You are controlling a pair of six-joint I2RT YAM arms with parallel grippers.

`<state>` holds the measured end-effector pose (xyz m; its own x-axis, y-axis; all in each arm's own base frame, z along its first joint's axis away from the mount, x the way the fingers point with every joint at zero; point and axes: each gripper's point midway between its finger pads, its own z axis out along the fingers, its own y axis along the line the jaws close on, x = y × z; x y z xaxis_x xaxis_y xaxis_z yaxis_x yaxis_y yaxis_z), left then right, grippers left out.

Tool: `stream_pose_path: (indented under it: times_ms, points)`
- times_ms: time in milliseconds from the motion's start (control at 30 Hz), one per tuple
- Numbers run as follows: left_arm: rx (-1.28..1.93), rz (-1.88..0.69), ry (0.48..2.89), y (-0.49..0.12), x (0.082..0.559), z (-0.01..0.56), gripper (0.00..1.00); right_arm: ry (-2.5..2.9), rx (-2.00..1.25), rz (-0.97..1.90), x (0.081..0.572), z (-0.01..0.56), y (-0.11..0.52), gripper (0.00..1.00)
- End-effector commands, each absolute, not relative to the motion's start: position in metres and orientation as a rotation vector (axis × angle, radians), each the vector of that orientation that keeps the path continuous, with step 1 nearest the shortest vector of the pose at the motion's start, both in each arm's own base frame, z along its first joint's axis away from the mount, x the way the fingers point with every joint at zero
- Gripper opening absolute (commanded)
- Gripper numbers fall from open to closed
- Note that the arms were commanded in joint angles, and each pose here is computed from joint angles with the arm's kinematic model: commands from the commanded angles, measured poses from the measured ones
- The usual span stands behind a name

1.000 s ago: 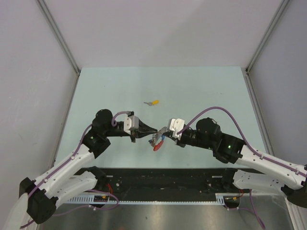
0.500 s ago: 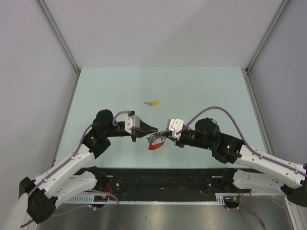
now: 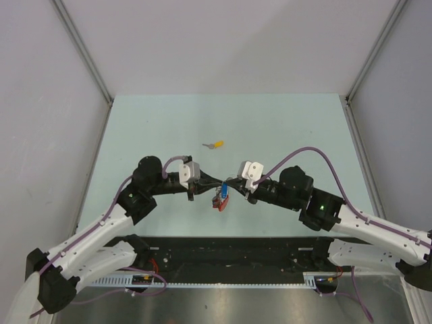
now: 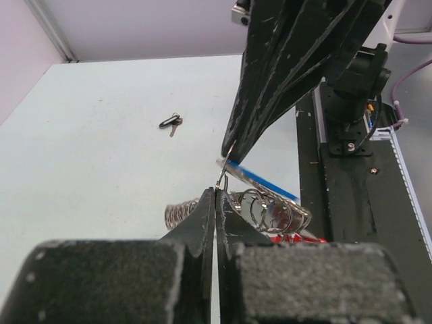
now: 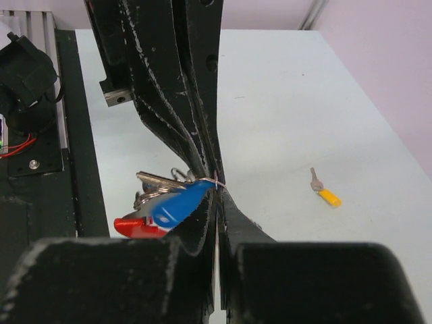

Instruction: Put the keys on the keyring

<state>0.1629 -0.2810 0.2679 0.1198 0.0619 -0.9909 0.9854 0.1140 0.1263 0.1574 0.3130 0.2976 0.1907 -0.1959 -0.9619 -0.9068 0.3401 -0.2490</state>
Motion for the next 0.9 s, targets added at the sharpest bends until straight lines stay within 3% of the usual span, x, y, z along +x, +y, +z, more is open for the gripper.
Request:
stream_pose_path:
  times_ms: [0,567,867]
  points:
    - [1.121,-0.933,1.16,-0.273,0.17,0.297,0.0,1.246,-1.11,0.687,0.152,0.321,0.3,0.0]
    - [1.029,-0.934,1.146,-0.267,0.181,0.303,0.0,1.367,-1.138,0.636,0.168,0.296,0.272,0.0]
    - [1.057,-0.992,1.118,-0.272,0.173,0.303,0.0,1.36,-1.129,0.683,0.175,0.295,0.292,0.0]
